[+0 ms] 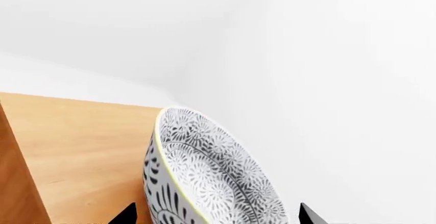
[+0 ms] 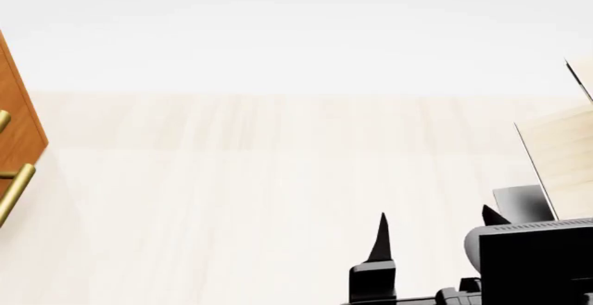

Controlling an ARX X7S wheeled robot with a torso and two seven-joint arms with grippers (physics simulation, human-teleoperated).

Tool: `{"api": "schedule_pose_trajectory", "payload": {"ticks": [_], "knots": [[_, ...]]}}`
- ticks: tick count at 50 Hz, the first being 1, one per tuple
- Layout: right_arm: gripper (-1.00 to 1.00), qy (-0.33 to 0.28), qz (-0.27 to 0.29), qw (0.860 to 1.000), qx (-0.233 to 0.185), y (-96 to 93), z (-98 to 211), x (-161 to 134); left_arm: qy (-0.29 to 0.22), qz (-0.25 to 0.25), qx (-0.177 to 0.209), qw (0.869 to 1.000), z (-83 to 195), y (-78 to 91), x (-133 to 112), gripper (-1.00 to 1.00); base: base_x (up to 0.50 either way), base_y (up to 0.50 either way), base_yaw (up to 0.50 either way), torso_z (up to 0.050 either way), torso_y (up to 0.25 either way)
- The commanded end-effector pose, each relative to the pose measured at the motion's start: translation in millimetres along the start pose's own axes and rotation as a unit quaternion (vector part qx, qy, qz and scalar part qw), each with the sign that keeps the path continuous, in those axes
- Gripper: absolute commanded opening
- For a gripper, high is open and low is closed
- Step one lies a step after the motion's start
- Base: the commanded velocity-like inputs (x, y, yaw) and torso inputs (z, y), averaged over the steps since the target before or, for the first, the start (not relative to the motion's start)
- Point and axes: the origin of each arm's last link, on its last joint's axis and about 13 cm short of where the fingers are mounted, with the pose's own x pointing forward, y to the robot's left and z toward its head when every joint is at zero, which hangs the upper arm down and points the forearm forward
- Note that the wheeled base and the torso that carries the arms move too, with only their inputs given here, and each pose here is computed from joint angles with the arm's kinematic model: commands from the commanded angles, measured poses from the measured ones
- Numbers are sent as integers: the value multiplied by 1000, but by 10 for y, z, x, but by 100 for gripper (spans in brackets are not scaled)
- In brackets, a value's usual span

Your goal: Close the top drawer of the cabinet and put the bowl on top of it.

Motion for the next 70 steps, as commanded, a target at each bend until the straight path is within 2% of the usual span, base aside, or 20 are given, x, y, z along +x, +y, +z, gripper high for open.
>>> {"api": "schedule_pose_trajectory", "payload": {"ticks": [1,20,27,40,47,48,58,63,64,66,70], "knots": [[100,-1,2,1000,-2,8,15,-7,-10,-34,3,999,64,-40,-221,100,0,0,0,0,0],[100,1,3,1000,-1,15,-5,-8,-27,-87,11,996,125,-107,-605,100,0,0,0,0,0],[100,3,6,1000,-1,19,-18,14,-37,-97,19,994,155,-112,-697,100,0,0,0,0,0],[100,5,7,1000,0,21,-39,22,-48,-144,44,987,136,-159,-974,100,0,0,0,0,0],[100,6,8,1000,0,18,-83,26,-59,-186,80,978,125,-214,-1209,100,0,0,0,0,0],[100,6,8,1000,0,15,-75,28,-72,-186,100,975,118,-229,-1238,100,0,0,0,0,0],[100,5,7,1000,2,-4,-52,4,-62,-217,125,966,31,-191,-1444,100,0,0,0,0,0],[100,5,8,1000,1,-3,-40,-3,-62,-239,162,955,8,-194,-1597,100,0,0,0,0,0],[100,5,7,1000,2,-7,-84,5,-61,-243,189,950,-29,-176,-1690,100,0,0,0,0,0],[100,6,7,1000,3,-8,-88,13,-68,-238,206,947,-66,-145,-1740,100,0,0,0,0,0],[100,6,9,1000,5,-13,-82,8,-65,-241,217,944,-151,-53,-1820,100,0,0,0,0,0]]}}
